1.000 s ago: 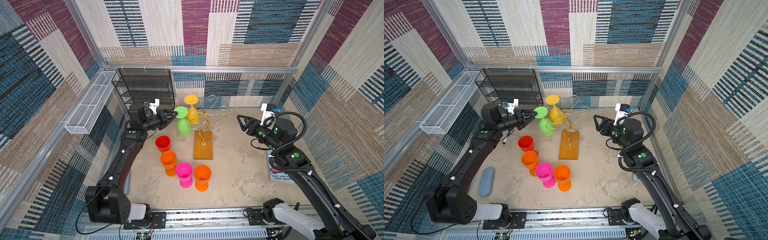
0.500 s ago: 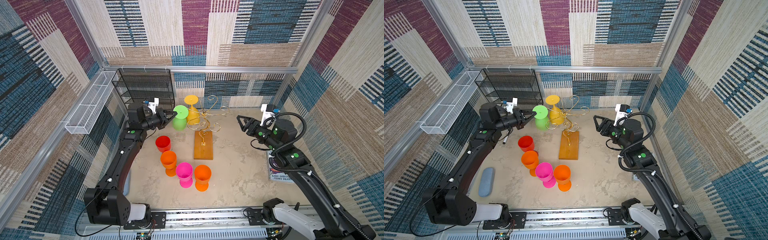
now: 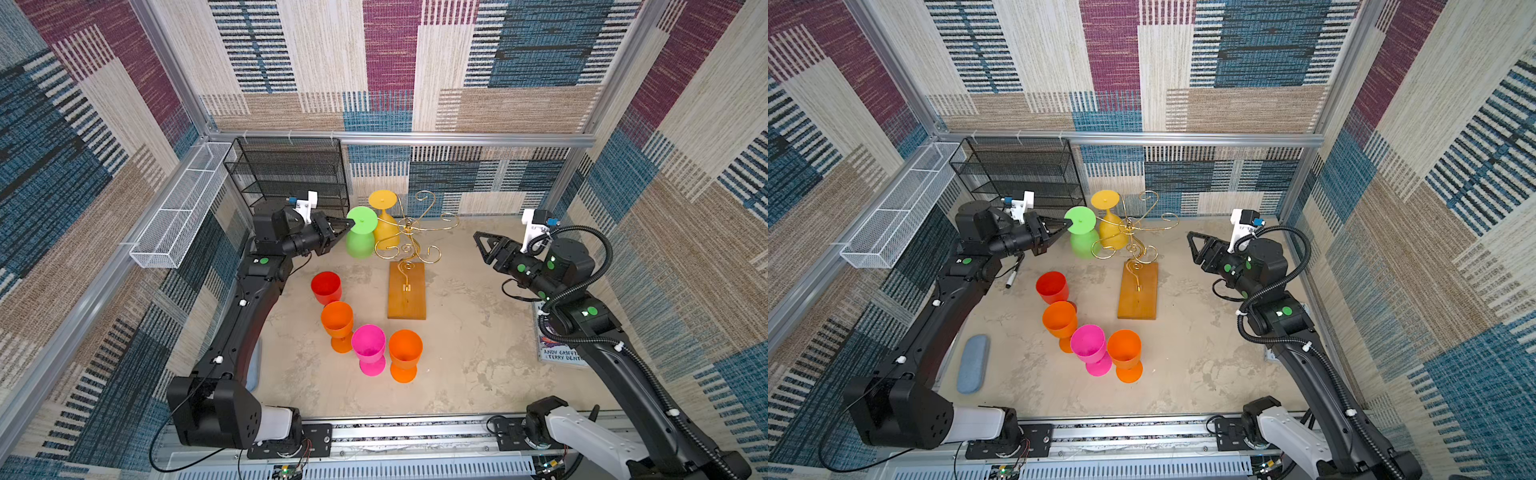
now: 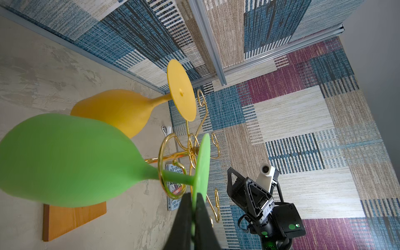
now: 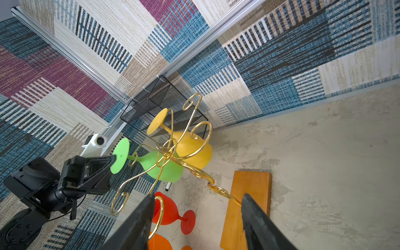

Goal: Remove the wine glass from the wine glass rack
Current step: 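Close the left gripper on the green glass's foot on the rack, then slide the green glass along the rack hook with the left gripper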

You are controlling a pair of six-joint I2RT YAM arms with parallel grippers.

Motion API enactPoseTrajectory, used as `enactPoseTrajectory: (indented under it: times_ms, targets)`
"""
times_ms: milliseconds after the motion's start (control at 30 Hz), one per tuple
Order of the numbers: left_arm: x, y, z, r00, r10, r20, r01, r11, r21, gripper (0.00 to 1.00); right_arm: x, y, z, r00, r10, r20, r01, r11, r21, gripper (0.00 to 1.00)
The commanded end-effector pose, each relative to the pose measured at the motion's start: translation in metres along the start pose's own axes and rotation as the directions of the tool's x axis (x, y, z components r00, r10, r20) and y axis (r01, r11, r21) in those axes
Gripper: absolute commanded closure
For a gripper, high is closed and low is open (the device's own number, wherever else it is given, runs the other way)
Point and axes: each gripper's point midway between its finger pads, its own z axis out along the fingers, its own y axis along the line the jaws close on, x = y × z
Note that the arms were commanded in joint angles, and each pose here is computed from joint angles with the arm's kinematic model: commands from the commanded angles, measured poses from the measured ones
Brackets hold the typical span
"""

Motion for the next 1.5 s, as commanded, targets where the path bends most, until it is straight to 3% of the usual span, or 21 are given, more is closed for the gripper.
enactPoseTrajectory:
  times_ms: [0,367,1467]
  targets:
    - [-0.005,-0.009,0.000,1.000,0.018,0.000,-0.018,0.999,0.029,1.00,-0.010,0.010,-0.002,0.999,-0.010,0.037,0.011,0.999,-0.039,0.35]
    - [-0.016,-0.010,0.013,1.000,0.021,-0.014,-0.020,0.999,0.050,1.00,-0.011,0.010,-0.002,0.999,-0.007,0.039,0.009,0.999,-0.041,0.35]
    - [0.019,-0.015,0.020,0.995,0.036,-0.092,-0.029,0.997,0.074,1.00,-0.007,0.006,-0.002,0.999,0.012,0.032,-0.010,0.999,-0.047,0.35]
